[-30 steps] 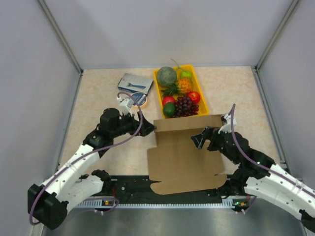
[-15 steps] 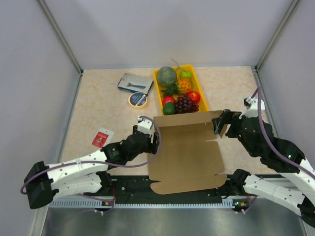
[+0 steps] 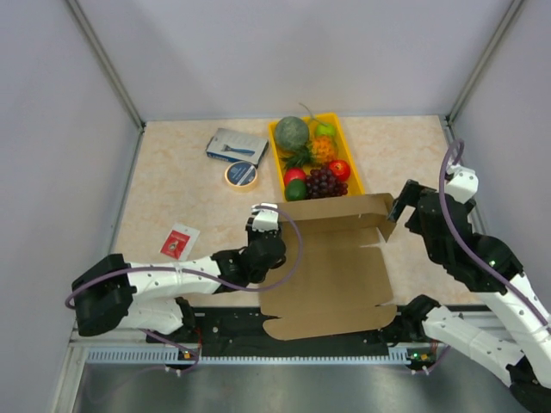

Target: Fold the paper box

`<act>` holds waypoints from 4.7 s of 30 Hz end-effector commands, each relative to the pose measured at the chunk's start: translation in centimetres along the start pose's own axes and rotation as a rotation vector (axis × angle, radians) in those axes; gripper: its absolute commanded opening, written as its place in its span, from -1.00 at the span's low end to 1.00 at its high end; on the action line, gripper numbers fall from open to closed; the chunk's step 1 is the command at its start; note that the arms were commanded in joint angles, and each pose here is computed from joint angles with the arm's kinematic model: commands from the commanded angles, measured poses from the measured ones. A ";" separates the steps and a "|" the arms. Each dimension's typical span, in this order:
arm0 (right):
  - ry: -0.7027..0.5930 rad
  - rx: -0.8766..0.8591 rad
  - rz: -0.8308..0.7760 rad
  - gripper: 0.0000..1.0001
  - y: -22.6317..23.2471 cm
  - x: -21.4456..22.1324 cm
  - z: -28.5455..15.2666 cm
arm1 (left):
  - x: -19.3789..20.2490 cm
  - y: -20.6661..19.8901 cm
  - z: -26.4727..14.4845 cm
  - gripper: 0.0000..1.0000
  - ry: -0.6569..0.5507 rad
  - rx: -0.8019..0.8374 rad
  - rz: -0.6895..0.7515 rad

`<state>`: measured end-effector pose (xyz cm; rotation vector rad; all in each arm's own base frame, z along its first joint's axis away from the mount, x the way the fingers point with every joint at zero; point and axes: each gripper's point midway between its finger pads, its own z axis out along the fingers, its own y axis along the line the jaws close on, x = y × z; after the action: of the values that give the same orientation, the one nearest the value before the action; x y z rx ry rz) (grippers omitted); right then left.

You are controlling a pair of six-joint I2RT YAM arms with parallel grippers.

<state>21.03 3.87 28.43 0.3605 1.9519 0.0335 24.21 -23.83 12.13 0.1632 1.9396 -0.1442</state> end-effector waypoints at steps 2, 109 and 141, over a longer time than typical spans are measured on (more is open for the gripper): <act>0.028 -0.087 0.011 0.98 1.4 0.3 0.8 | -2.6 -1.1 0.8 -0.22 -0.123 -0.031 -0.089; 0.133 -0.217 0.026 0.39 3.8 6.6 6.1 | -12.0 6.8 -6.8 -1.00 -0.139 -0.098 -0.386; 0.075 -0.424 -0.046 -0.06 9.2 6.7 5.8 | -12.5 7.0 -6.3 -1.00 -0.119 -0.130 -0.378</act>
<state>24.54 13.60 19.46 0.0180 2.0931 0.4335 24.24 -16.08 23.97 -0.2352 1.8722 -0.1804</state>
